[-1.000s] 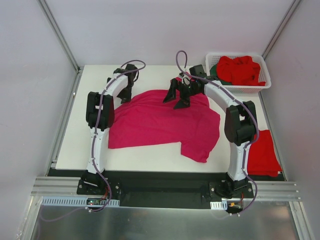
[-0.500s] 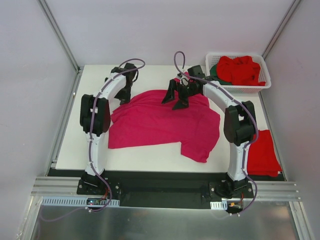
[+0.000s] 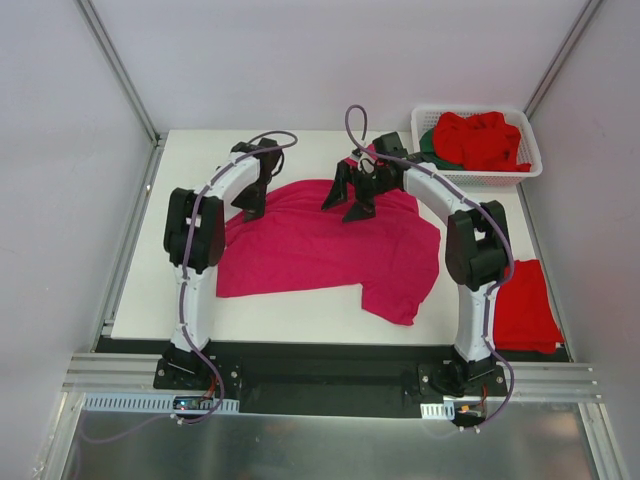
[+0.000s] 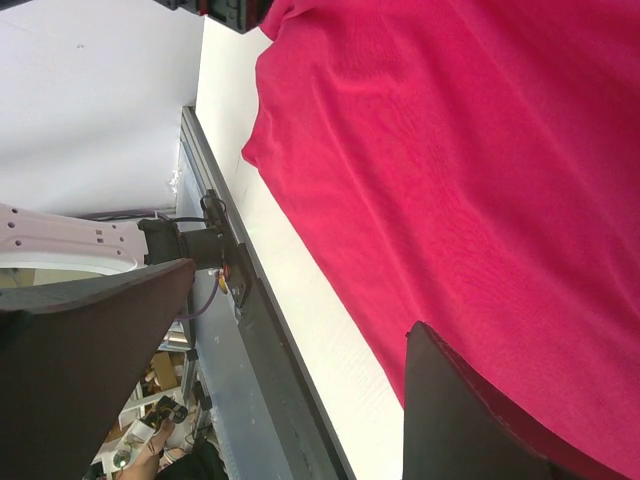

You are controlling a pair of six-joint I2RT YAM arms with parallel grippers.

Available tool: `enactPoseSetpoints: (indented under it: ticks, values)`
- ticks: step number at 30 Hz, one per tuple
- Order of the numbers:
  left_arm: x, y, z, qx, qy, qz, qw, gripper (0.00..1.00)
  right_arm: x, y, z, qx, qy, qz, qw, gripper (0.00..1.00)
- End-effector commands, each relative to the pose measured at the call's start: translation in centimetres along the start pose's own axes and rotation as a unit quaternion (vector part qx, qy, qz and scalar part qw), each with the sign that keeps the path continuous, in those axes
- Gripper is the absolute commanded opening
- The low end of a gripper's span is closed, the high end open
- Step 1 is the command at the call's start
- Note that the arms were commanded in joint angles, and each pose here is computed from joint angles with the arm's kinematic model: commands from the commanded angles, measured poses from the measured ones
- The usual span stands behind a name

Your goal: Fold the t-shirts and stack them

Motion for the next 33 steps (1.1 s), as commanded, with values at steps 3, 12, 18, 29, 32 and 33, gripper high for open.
enactPoseSetpoints:
  ticks: [3, 12, 18, 29, 32, 33]
  values:
    - [-0.2, -1.8, -0.6, -0.006, -0.009, 0.031, 0.999, 0.99, 0.1, 0.3, 0.8, -0.019, 0.021, 0.003, 1.0, 0.96]
    - [-1.2, -4.3, 0.2, 0.001, 0.004, 0.059, 0.998, 0.99, 0.2, 0.5, 1.2, -0.025, 0.025, 0.001, 0.999, 0.96]
    - [-3.1, -5.5, 1.9, -0.015, 0.027, 0.054, 0.998, 0.99, 0.3, 0.3, 1.1, -0.026, 0.026, 0.004, 0.999, 0.96]
    - [-7.7, -6.0, 2.0, -0.015, 0.039, -0.002, 0.999, 0.99, 1.4, -0.7, 1.6, -0.024, 0.048, 0.017, 0.998, 0.96]
    - [-7.2, -5.1, 2.2, -0.014, 0.043, -0.002, 0.999, 0.99, 1.8, -1.2, 1.8, -0.017, 0.055, 0.022, 0.998, 0.96]
    - [-7.1, -3.7, 2.7, -0.016, 0.047, -0.014, 0.999, 0.99, 2.1, -1.6, 1.7, -0.005, 0.061, 0.02, 0.998, 0.96]
Point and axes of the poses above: each gripper's point midway between its finger pads, its own y axis back along the fingers, its own z axis along the line the jaws close on, x = y × z, the point moved 9 cm from there along y, back along the fingers, and after that the axes turned 5 degrees about -y, right-handed, at the moved point
